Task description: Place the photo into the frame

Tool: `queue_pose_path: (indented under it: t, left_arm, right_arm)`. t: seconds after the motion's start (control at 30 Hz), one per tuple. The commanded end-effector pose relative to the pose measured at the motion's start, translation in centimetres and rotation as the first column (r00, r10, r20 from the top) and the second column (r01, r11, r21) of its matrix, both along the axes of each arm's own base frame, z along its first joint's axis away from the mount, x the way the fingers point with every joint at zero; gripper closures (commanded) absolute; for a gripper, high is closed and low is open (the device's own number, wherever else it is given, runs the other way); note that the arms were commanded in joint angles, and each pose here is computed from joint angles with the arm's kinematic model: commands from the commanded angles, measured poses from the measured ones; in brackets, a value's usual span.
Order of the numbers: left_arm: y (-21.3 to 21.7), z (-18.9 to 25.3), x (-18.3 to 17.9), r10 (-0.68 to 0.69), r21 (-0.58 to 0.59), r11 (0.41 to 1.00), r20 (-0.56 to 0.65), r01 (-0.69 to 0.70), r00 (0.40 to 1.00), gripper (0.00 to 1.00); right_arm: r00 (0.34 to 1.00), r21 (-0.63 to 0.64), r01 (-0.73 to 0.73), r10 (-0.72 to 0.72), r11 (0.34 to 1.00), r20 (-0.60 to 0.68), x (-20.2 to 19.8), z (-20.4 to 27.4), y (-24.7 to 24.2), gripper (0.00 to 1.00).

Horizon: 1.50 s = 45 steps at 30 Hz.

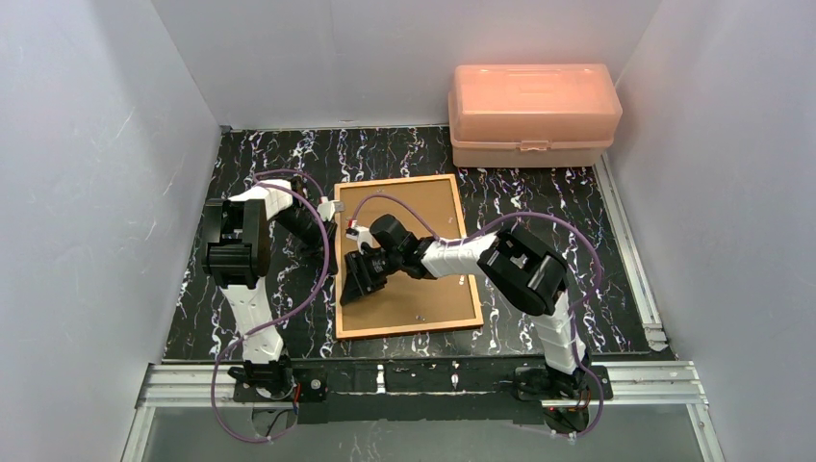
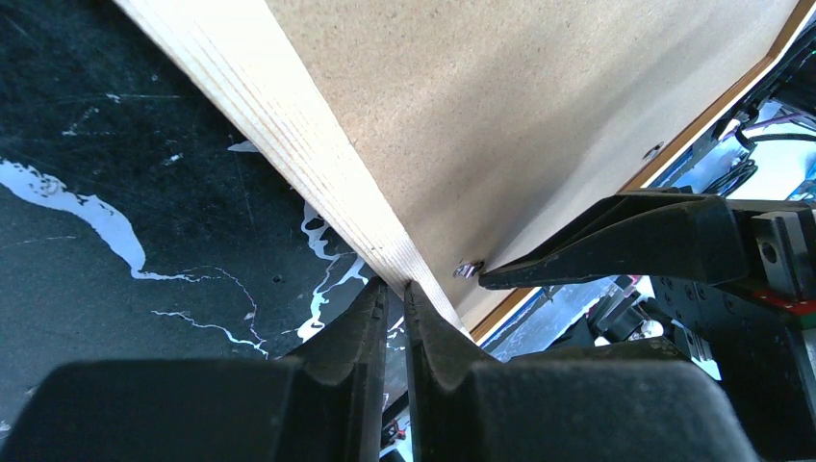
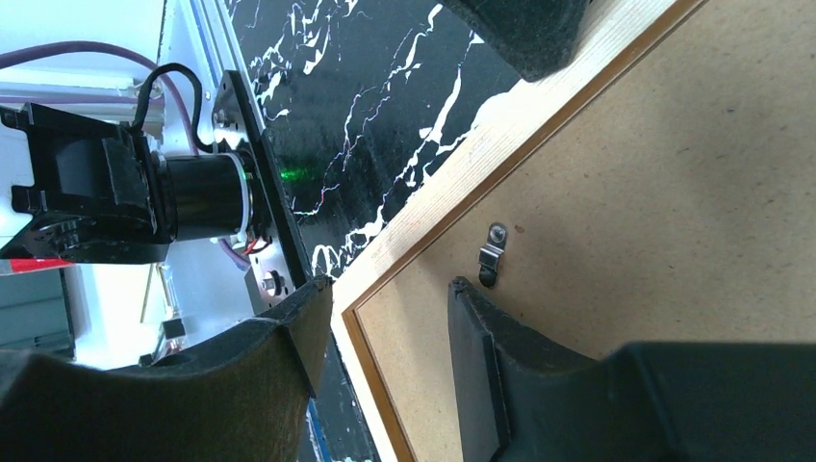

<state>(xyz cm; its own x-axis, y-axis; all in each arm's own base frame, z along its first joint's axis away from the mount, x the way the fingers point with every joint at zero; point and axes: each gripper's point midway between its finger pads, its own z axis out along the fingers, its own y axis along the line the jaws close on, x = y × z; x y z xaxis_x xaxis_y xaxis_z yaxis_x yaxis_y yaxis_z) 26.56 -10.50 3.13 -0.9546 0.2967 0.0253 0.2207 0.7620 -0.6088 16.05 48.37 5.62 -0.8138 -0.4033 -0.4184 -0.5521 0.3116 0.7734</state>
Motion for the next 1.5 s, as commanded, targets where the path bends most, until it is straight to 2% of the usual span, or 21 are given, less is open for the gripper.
queue_pose_path:
  t: [0.0,0.13,0.27,0.47,0.83,1.47]
  left_arm:
    - [-0.4,-0.1,0.3,-0.020,-0.013,1.000,0.053,0.021,0.998,0.92]
    - [-0.4,0.1,0.4,-0.022,-0.014,1.000,0.060,0.022,0.998,0.93]
    - [-0.4,0.2,0.4,-0.023,-0.015,1.000,0.066,0.024,0.998,0.93]
    - [-0.4,0.1,0.4,-0.018,-0.016,1.000,0.066,0.020,0.998,0.95]
    - [-0.5,0.2,0.6,-0.015,-0.019,1.000,0.068,0.017,0.998,0.96]
    - [-0.4,0.3,0.4,-0.018,-0.019,1.000,0.077,0.020,0.997,0.97]
  right_arm:
    - [1.000,0.049,0.002,-0.004,0.999,0.031,0.6,1.1,1.4,0.45]
    - [0.999,0.068,-0.008,0.005,0.998,0.039,0.5,2.1,1.6,0.47]
    - [0.995,0.056,0.013,-0.018,0.998,0.102,1.3,3.6,0.9,0.46]
    - [0.990,0.020,0.051,-0.053,0.998,0.128,2.5,2.7,-0.2,0.46]
    - [0.996,-0.005,0.040,-0.039,0.999,0.083,1.9,0.1,-0.1,0.46]
    - [0.997,-0.003,-0.001,0.001,1.000,0.072,0.5,-0.3,1.2,0.47]
